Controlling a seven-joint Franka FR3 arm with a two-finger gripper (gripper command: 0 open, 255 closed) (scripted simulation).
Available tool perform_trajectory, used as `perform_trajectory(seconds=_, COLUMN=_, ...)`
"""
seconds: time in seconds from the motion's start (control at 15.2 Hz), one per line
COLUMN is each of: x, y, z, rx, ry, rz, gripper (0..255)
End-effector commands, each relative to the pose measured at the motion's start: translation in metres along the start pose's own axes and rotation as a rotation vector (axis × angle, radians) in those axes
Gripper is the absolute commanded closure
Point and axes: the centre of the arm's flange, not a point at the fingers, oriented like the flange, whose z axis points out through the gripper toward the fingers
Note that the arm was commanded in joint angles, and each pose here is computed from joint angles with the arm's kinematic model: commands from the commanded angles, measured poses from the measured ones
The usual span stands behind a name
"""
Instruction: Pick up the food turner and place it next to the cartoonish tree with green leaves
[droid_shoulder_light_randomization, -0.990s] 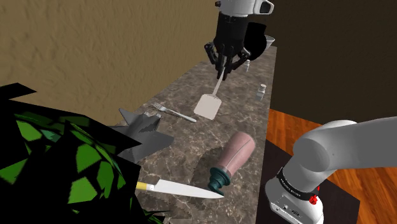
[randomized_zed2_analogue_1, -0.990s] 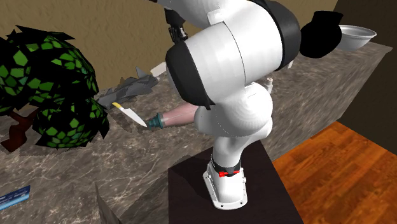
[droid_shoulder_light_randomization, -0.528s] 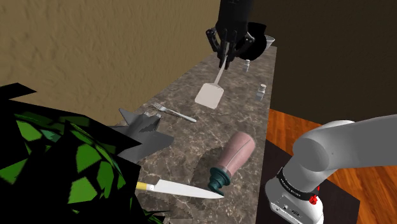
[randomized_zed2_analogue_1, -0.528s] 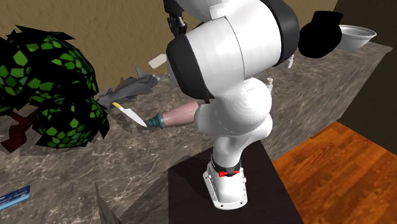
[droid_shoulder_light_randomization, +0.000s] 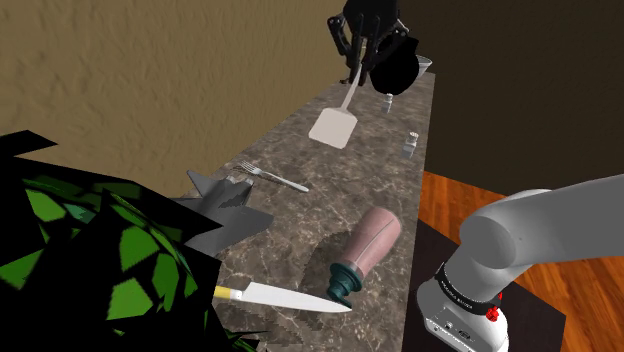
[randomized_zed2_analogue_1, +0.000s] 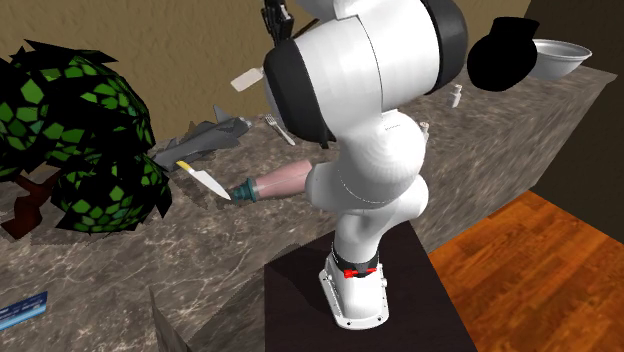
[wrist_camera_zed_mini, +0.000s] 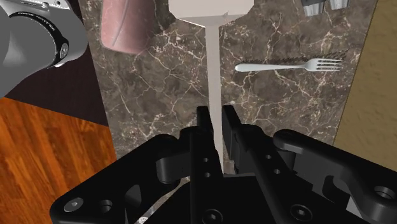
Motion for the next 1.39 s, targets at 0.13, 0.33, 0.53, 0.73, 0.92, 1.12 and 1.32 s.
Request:
perform_trajectory(seconds=0.13, x=0.001, y=0.000, z=-0.021, rx=0.000, ry=0.000, rz=0.000, gripper=255)
perform_trajectory(seconds=0.33, x=0.002, y=0.000, z=-0.037, rx=0.000, ry=0.000, rz=0.000, gripper=255)
perform_trajectory(seconds=0.53, x=0.003, y=0.000, z=-0.053, rx=0.000, ry=0.000, rz=0.000, gripper=255)
perform_trajectory(seconds=0.73, x=0.004, y=0.000, z=-0.069, rx=0.000, ry=0.000, rz=0.000, gripper=255)
perform_trajectory(seconds=0.92, x=0.005, y=0.000, z=-0.084, rx=0.000, ry=0.000, rz=0.000, gripper=255)
perform_trajectory(seconds=1.12, x=0.006, y=0.000, z=-0.100, rx=0.000, ry=0.000, rz=0.000, gripper=255)
perform_trajectory(seconds=1.32, x=0.007, y=0.000, z=-0.116, rx=0.000, ry=0.000, rz=0.000, gripper=255)
